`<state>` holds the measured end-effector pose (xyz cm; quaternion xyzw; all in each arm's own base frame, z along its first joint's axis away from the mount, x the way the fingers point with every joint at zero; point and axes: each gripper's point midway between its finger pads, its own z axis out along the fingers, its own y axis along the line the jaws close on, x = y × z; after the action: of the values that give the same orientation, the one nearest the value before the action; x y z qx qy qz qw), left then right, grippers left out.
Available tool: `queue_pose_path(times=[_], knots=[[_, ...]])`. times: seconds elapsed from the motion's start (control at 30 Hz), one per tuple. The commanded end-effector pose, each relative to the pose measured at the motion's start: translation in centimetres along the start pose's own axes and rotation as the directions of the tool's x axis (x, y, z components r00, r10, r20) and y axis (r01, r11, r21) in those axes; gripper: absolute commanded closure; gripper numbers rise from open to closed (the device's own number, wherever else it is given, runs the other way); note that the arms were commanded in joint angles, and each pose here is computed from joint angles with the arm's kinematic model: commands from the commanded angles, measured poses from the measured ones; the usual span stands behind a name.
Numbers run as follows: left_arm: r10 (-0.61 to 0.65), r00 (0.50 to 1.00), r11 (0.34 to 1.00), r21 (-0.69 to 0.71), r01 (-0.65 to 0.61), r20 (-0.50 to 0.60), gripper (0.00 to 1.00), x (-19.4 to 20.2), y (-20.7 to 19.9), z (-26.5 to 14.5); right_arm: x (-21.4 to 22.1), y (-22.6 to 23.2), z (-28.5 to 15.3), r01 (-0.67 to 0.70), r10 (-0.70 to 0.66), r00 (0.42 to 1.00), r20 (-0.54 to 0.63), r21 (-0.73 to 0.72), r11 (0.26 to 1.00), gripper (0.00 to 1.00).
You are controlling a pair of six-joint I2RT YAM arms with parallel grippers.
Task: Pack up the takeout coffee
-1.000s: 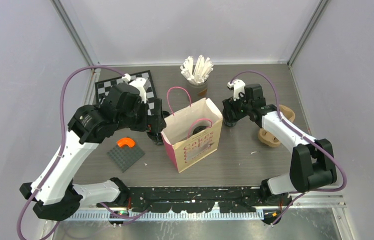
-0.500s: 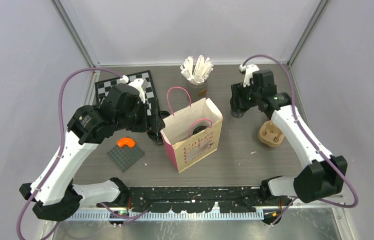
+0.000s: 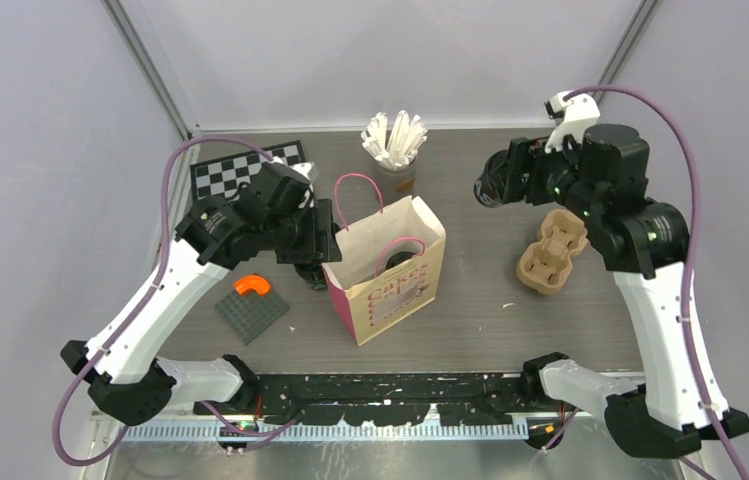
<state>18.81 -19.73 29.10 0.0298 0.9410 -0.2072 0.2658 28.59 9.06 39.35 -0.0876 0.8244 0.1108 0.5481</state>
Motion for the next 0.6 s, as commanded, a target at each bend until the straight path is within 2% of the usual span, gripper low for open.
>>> queue_pose_path(times=[0.0, 0.1, 0.2, 0.4, 0.57], knots=[[0.002, 1.0, 0.999, 0.044, -0.001, -0.018, 0.49, 0.1, -0.8, 0.4, -0.4, 1.2, -3.2, -0.035, 0.037, 0.999, 0.021, -0.052, 0.998, 0.27], [0.065, 0.998, 0.992, 0.111, -0.065, -0.001, 0.65, -0.4, -2.1, 0.8, -0.4, 2.0, -4.3, -0.04, 0.043, 0.998, 0.034, -0.092, 0.995, 0.27], [0.149, 0.989, 0.979, 0.14, -0.15, 0.017, 0.74, -1.1, -2.6, 0.6, -0.3, 3.3, -5.2, -0.051, 0.058, 0.998, 0.038, -0.163, 0.985, 0.27], [0.306, 0.951, 0.928, 0.209, -0.308, 0.046, 0.82, -1.4, -3.6, 0.7, 0.2, 5.7, -7.0, -0.059, 0.078, 0.996, 0.051, -0.3, 0.952, 0.27], [0.378, 0.914, 0.849, 0.338, -0.405, 0.147, 0.81, -1.9, -6.1, 0.7, 0.4, 7.5, -8.5, 0.02, 0.017, 0.996, 0.085, -0.416, 0.909, 0.27]])
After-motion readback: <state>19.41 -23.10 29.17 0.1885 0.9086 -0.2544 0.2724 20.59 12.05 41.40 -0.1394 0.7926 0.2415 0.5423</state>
